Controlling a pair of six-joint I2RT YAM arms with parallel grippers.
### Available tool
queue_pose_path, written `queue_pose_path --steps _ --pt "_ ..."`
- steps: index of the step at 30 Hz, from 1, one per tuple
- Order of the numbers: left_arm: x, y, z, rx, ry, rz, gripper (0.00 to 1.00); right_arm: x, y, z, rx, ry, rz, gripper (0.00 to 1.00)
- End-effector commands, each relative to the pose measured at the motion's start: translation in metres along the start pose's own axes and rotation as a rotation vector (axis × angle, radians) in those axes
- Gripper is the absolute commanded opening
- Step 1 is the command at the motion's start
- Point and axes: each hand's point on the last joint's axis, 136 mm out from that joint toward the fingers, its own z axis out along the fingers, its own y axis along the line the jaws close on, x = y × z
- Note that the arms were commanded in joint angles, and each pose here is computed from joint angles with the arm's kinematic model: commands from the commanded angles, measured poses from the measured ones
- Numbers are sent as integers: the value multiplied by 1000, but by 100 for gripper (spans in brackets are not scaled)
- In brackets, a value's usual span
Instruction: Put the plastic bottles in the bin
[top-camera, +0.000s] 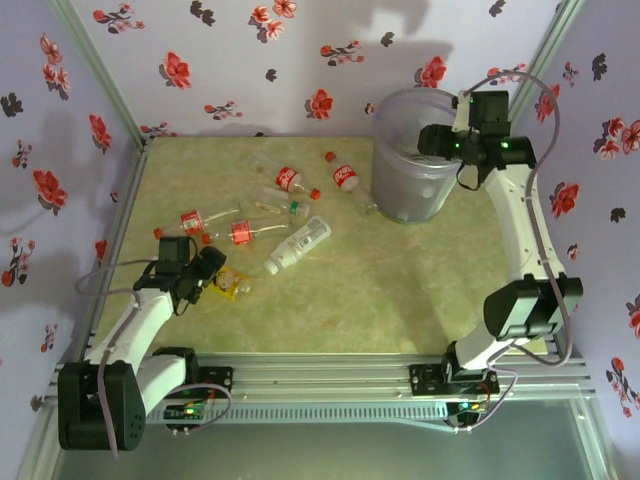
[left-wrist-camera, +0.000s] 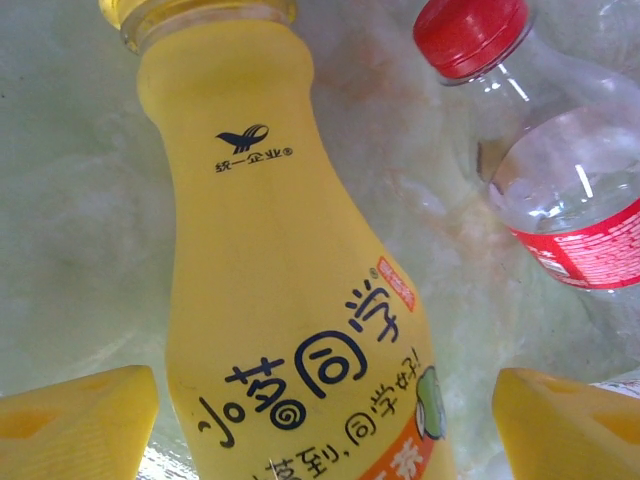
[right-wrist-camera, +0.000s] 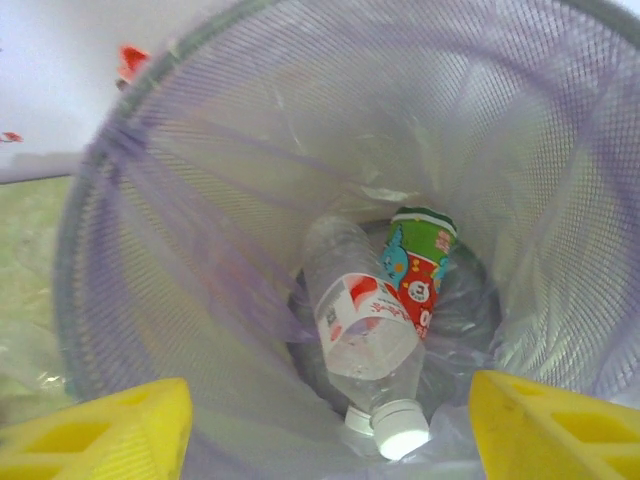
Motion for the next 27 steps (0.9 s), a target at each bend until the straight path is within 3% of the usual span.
queue_pose_path --steps 1,6,9,15,21,27 --pt "-1 7 6 -19 -9 -17 87 -10 26 -41 -86 -86 1 76" --pt "0 10 12 -19 -10 -43 79 16 56 -57 -176 -58 -19 78" --pt "-1 8 12 -12 -15 -46 67 41 76 -60 -244 -13 -25 78" --pt "-8 -4 2 24 -33 -46 53 97 114 -55 -332 106 -39 79" --pt "-16 -36 -20 125 -62 -50 49 137 167 -50 -415 175 -98 81" --pt "-22 -90 -42 300 -99 -54 34 169 212 -32 -501 233 -100 84"
